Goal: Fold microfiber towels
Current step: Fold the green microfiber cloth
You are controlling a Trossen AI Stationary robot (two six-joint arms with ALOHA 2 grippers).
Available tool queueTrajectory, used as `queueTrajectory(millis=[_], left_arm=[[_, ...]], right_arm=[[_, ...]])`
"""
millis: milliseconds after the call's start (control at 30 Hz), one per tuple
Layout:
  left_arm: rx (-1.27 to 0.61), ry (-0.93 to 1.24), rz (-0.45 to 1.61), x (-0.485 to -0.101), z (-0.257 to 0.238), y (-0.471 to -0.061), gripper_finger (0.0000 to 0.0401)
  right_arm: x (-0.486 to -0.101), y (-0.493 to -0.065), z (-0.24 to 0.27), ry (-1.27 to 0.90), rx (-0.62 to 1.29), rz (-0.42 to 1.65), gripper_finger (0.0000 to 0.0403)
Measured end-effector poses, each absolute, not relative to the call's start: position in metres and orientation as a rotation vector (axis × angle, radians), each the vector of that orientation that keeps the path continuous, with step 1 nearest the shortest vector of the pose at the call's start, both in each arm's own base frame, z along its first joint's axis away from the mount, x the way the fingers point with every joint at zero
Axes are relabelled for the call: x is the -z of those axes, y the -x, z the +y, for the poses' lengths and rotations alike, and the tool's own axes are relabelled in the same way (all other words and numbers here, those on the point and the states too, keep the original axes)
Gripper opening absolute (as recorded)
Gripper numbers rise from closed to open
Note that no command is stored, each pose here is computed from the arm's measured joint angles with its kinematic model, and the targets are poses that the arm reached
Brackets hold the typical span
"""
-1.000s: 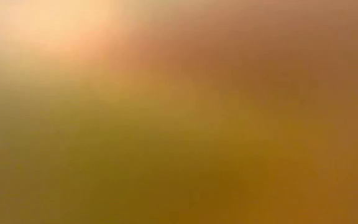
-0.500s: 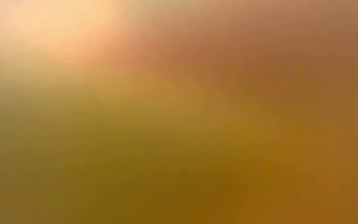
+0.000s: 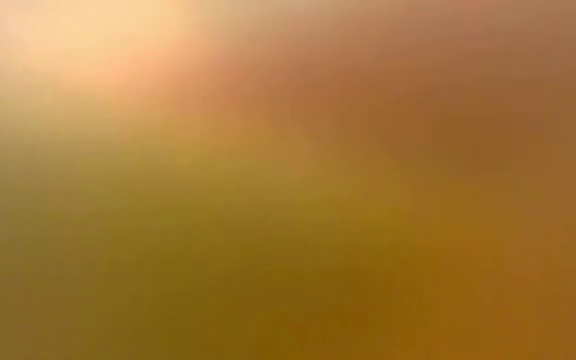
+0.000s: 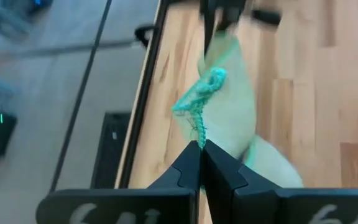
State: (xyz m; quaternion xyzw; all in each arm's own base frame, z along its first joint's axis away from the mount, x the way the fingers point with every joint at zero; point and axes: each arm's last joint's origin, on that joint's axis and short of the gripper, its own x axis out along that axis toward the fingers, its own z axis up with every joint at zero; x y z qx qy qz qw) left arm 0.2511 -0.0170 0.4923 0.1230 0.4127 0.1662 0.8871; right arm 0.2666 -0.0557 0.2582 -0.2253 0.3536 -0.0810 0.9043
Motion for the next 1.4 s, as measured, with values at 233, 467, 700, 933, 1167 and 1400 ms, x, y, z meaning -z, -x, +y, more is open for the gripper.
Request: queueTrajectory(millis=[233,467,700,933,1167,1400], left_arm=[[-0.442,-0.237,0.983,-0.463,-0.003,-0.279,0.0000],[-0.687,-0.335,1.069,-0.437,0.026,-0.298,0.0000],[-0.896,-0.288,1.005,-0.437,0.068,-0.303,0.0000],[-0.910,-0.318,0.982,-0.439,0.072,-0.306,0.0000],[-0.673,-0.222,1.157,-0.406,0.044,-0.314,0.0000],[-0.605,-0.156,1.290,-0.351,0.011,-0.323,0.0000]], right_arm=[[-0.296,-0.221,-0.061,0.488,0.355,0.696,0.0002],[-0.324,-0.196,-0.067,0.496,0.525,0.563,0.0001],[-0.339,-0.186,-0.086,0.488,0.729,0.475,0.0001],[-0.336,-0.183,-0.080,0.470,0.702,0.509,0.0001],[-0.316,-0.185,-0.056,0.349,0.568,0.653,0.0002],[-0.288,-0.187,-0.034,0.219,0.461,0.869,0.0003]])
